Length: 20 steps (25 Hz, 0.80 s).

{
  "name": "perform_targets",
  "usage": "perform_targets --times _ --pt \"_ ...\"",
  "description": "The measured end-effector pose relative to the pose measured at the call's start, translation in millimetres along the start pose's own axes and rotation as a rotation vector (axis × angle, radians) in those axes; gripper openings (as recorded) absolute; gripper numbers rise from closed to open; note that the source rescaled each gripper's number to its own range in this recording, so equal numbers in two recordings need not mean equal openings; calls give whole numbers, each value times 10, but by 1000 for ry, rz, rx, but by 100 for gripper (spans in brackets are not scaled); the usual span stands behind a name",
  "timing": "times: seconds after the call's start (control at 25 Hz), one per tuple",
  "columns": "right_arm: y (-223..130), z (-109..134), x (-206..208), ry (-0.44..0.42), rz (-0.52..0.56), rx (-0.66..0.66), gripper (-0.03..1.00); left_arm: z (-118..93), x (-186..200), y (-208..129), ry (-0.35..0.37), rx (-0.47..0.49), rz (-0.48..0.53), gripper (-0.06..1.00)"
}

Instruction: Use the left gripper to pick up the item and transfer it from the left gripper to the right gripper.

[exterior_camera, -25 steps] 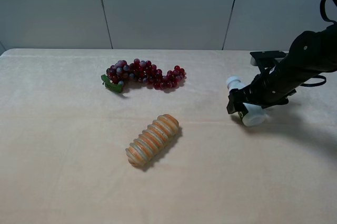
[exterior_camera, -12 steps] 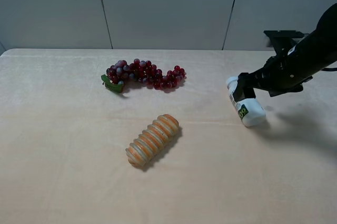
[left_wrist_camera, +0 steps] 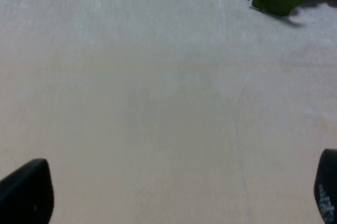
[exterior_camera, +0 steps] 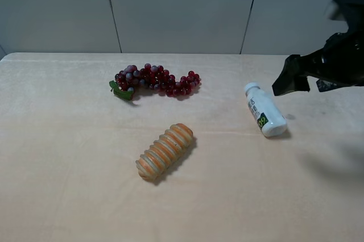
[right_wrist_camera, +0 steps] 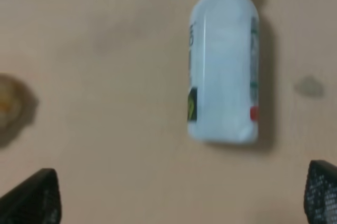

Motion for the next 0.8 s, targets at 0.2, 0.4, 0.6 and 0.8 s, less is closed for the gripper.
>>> perform_targets --times 0.2,0.4,0.6,0.8 --pt "-212 145 393 23 32 14 100 0 0 0 0 0 0 99" --pt "-461 257 763 13 46 7 100 0 0 0 0 0 0 99" --pt "-665 342 1115 -29 -30 -13 100 0 0 0 0 0 0 98" --pt "-837 427 1462 -82 -197 -15 100 0 0 0 0 0 0 98"
Point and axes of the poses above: a point on each arm's last joint axis where the gripper is mounted, x pointing back along that axis away from the gripper, z along the wrist's bending axis when the last joint is at zero, y = z × x, the point moved 5 cm from there along -x, pointing out along that axis toward the gripper, and after that the axes turned 15 degrees about x, right-handed, at the moved point
